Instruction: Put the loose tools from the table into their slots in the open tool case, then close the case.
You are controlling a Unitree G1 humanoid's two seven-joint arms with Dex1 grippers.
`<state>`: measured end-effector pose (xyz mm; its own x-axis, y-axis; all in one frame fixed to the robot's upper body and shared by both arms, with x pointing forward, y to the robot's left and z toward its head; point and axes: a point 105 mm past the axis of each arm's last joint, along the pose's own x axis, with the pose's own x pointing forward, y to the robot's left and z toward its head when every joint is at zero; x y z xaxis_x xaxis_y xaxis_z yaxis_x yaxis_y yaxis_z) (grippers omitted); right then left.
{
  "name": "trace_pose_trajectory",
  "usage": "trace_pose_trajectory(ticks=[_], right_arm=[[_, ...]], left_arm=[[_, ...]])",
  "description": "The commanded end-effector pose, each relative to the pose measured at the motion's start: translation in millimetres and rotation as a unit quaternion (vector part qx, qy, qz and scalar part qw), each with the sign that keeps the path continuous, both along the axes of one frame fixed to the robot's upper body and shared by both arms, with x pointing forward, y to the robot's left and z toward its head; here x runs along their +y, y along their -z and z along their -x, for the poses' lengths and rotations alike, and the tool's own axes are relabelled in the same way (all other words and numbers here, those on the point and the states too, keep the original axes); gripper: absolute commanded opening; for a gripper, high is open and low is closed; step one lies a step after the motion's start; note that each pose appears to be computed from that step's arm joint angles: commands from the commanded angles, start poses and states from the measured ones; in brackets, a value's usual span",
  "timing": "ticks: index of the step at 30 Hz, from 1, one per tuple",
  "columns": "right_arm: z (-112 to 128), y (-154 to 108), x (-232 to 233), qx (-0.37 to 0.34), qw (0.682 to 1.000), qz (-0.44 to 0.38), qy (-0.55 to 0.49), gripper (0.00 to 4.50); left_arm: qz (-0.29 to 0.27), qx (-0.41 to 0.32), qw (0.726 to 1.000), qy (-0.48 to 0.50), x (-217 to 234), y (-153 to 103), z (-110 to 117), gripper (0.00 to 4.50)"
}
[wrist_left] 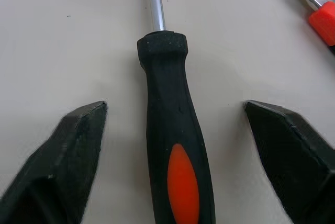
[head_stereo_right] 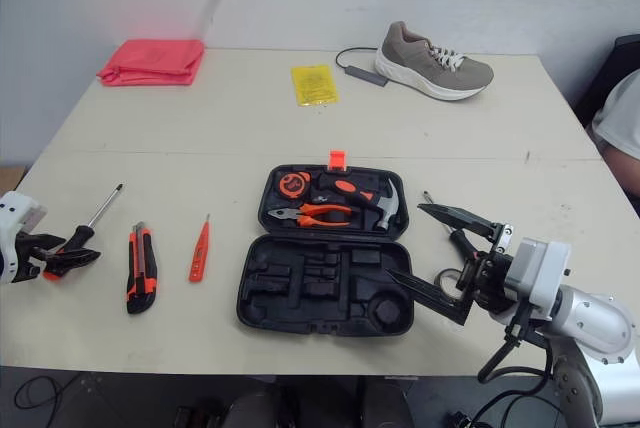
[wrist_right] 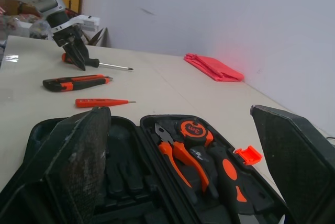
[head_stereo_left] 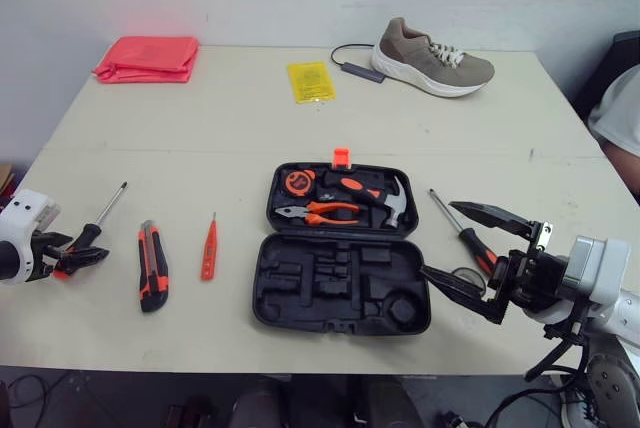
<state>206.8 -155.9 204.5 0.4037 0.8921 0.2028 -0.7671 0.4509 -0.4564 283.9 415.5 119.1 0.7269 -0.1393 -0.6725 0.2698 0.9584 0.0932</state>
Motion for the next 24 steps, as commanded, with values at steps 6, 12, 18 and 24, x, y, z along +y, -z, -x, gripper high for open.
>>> trace_pose_trajectory(ticks=[6, 12, 18, 24], right_arm=[[5, -2, 0, -0.024, 0.999, 0.027, -0.023, 4.5], [0, 6, -15, -0.024, 0.998, 0.054, -0.004, 4.5], [-5, 17, -32, -0.012, 0.997, 0.074, 0.025, 4.5], [-6, 28, -48, 0.003, 0.994, 0.093, 0.049, 4.5]], left_arm=[[-0.003, -0.081, 0.996, 0.036, -10, -16, -11, 0.73], [-0.003, -0.208, 0.951, 0.228, -84, -72, -24, 0.73], [-0.022, -0.215, 0.88, 0.423, -176, -90, -24, 0.73], [-0.026, -0.171, 0.803, 0.57, -259, -80, -10, 0.73]])
